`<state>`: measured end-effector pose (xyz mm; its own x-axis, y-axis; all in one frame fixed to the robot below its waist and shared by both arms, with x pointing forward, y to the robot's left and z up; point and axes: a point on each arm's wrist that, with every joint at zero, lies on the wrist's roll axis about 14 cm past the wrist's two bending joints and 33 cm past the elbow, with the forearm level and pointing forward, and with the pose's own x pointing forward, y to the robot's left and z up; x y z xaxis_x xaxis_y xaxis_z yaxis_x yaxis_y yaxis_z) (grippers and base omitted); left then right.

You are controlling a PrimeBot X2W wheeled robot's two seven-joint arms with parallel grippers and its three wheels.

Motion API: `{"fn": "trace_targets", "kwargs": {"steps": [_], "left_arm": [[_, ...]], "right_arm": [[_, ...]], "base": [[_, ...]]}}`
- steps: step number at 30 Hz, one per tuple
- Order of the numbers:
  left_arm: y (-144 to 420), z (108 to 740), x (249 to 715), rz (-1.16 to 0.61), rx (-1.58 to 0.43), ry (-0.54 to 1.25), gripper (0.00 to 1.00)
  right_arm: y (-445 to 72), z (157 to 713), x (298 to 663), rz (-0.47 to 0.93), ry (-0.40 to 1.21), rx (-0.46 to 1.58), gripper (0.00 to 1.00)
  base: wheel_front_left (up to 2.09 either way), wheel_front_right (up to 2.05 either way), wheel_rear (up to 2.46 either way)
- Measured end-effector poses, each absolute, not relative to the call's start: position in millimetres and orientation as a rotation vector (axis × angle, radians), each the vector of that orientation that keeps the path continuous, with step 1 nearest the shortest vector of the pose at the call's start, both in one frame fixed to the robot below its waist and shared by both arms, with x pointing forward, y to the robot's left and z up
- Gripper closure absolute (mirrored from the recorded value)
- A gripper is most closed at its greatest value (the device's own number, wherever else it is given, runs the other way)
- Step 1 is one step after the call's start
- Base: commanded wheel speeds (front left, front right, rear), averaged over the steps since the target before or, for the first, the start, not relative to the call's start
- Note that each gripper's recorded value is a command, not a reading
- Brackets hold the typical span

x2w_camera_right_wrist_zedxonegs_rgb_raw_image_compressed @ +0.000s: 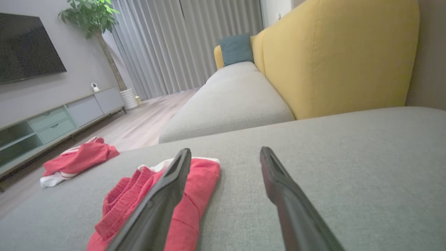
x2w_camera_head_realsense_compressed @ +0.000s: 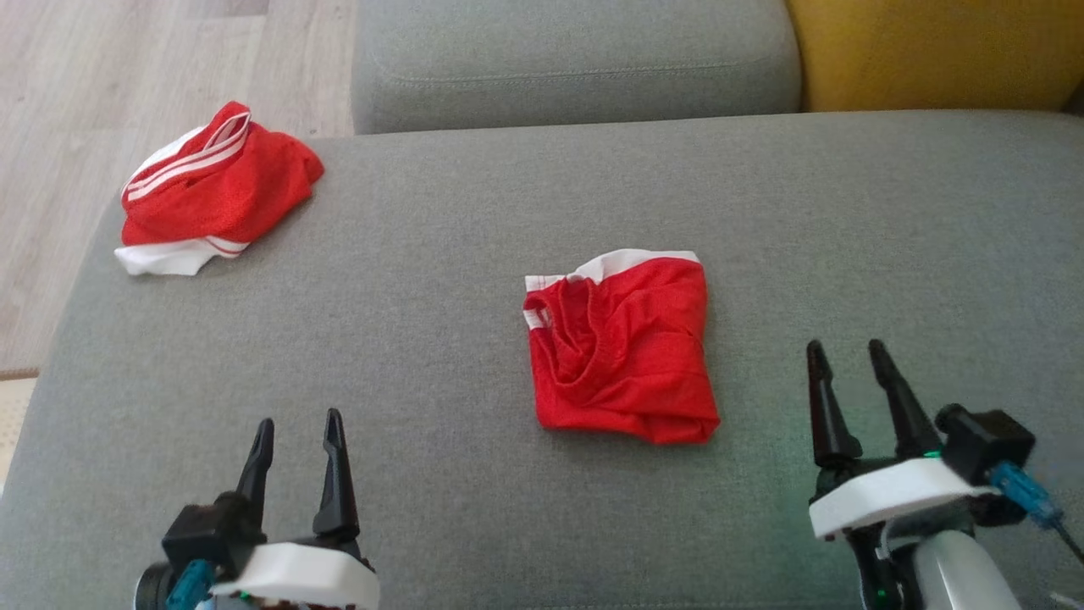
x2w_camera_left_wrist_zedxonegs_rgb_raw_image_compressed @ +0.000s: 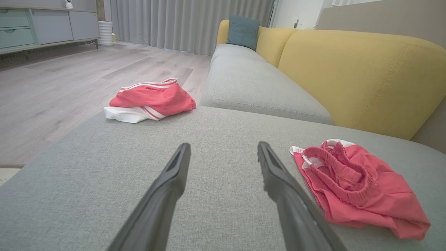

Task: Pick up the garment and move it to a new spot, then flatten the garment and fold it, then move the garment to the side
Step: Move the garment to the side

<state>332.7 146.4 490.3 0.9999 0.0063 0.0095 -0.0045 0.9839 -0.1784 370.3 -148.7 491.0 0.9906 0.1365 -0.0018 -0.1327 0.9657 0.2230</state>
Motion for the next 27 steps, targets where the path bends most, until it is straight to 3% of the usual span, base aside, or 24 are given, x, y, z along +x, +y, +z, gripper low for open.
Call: {"fn": "trace_targets", "kwargs": {"steps": [5, 13, 20, 27], "left_arm": [[151, 485, 333, 0.023, -0.18, 0.005, 0.0], [162, 484, 339, 0.069, -0.2, 0.011, 0.0], [181, 475, 338, 0.15, -0.211, 0.039, 0.0], [193, 471, 339, 0.198, -0.211, 0.053, 0.0]], "right_arm": [[-138, 461, 378, 0.167, 0.21, 0.229, 0.0], [-112, 448, 425, 0.255, 0.435, 0.201, 0.0], [-102, 398, 430, 0.314, 0.691, 0.15, 0.0], [-83, 375, 437, 0.369, 0.812, 0.151, 0.0]], "base": [[0.0, 0.0, 0.0], [0.0, 0.0, 0.0], [0.0, 0.0, 0.0], [0.0, 0.0, 0.0]]}}
